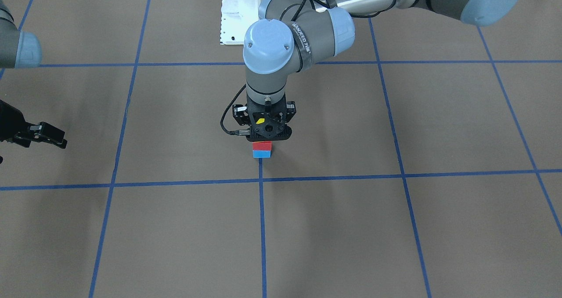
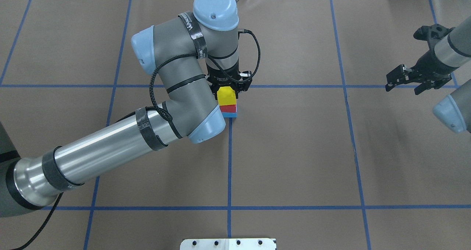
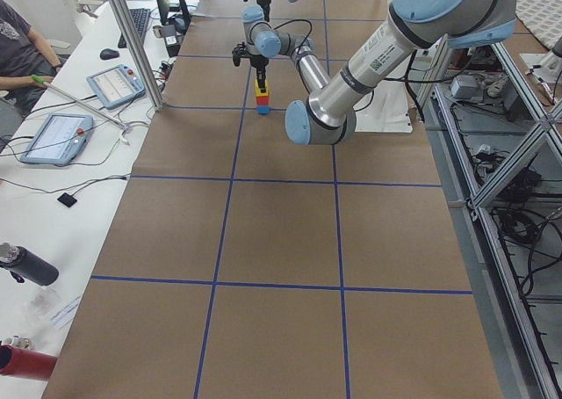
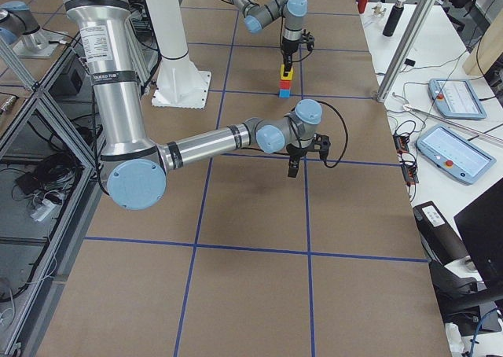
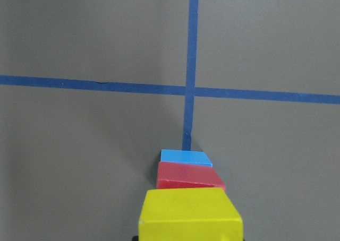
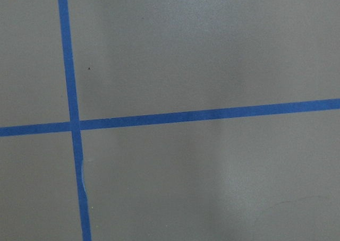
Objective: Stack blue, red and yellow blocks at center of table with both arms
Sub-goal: 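Lower the yellow cube onto the red cube and open the left gripper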
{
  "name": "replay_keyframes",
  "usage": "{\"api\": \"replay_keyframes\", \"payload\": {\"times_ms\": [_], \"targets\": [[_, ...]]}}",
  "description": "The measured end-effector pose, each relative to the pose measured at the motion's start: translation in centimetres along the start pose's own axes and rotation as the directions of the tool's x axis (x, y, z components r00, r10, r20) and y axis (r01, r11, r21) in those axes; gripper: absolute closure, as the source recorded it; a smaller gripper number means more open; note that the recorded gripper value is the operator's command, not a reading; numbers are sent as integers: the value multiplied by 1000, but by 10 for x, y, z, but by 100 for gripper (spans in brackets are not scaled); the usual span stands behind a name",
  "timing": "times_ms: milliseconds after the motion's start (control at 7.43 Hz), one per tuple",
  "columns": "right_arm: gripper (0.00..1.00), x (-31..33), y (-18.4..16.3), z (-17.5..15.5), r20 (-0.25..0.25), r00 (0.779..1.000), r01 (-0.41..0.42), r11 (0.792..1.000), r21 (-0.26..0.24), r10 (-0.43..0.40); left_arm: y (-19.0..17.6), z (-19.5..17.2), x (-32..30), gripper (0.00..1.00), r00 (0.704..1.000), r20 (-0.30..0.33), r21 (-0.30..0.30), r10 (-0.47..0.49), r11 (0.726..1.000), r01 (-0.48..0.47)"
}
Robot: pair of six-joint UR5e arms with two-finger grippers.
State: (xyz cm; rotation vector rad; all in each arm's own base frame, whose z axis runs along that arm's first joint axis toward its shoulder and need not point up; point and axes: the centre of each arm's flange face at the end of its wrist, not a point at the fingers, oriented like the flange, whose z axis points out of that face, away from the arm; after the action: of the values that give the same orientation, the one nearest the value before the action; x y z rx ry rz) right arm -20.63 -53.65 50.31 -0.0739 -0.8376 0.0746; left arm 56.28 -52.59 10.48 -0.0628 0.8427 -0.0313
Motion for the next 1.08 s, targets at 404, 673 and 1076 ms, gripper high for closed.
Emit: {"api": "replay_keyframes", "payload": {"times_ms": [404, 673, 1076], "targets": [[1, 1, 0, 1, -2, 1000, -1, 1000, 0, 1, 0, -2, 3, 100, 1000, -1, 6, 30, 1000, -30], [1, 1, 0, 1, -3, 1000, -1, 1000, -1, 1, -2, -2, 3, 100, 999, 3, 15, 49, 999, -49], [1, 1, 0, 2, -4, 1000, -2, 1000, -1, 2, -1, -1, 5, 100, 998, 5, 15, 65, 998, -65]]}}
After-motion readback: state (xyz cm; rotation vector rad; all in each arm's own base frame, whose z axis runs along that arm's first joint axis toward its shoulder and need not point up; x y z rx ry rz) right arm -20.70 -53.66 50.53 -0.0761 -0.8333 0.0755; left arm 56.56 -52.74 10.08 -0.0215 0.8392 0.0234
